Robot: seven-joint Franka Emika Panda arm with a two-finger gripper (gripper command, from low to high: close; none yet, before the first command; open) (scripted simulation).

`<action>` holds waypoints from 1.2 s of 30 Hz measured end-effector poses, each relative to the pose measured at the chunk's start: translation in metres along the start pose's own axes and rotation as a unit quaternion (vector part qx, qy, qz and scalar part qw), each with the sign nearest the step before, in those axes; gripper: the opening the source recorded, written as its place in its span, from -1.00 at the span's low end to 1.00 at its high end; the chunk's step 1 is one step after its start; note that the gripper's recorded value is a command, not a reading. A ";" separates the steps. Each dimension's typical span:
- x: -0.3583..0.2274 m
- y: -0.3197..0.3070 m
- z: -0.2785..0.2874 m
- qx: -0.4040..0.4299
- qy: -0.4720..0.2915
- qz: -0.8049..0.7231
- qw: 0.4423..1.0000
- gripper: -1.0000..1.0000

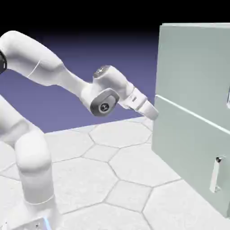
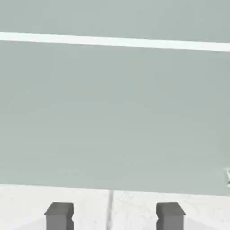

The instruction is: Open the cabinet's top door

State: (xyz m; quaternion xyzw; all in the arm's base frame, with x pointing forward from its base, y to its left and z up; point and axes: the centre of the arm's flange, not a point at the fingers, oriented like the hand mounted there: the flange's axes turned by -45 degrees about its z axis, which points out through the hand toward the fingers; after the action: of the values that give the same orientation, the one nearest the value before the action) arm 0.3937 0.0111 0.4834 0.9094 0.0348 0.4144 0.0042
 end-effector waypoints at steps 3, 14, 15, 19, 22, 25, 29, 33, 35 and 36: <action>0.023 -0.004 -0.016 0.005 0.032 -0.007 0.999 0.00; 0.087 -0.004 -0.073 0.019 0.145 -0.020 0.989 0.00; 0.091 -0.003 -0.078 0.020 0.155 -0.020 0.988 0.00; 0.107 0.005 -0.096 0.023 0.192 -0.020 0.981 0.00; 0.116 0.013 -0.107 0.025 0.218 -0.019 0.975 0.00; 0.124 0.023 -0.115 0.027 0.242 -0.016 0.970 0.00; 0.132 0.039 -0.123 0.028 0.271 -0.012 0.962 0.00; 0.137 0.057 -0.125 0.028 0.297 -0.007 0.955 0.00; 0.139 0.068 -0.124 0.028 0.308 -0.004 0.951 0.00; 0.140 0.073 -0.124 0.027 0.313 -0.003 0.949 0.00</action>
State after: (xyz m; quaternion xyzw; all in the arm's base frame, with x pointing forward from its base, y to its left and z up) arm 0.3964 -0.0549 0.6725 0.7334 0.0482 0.6774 -0.0307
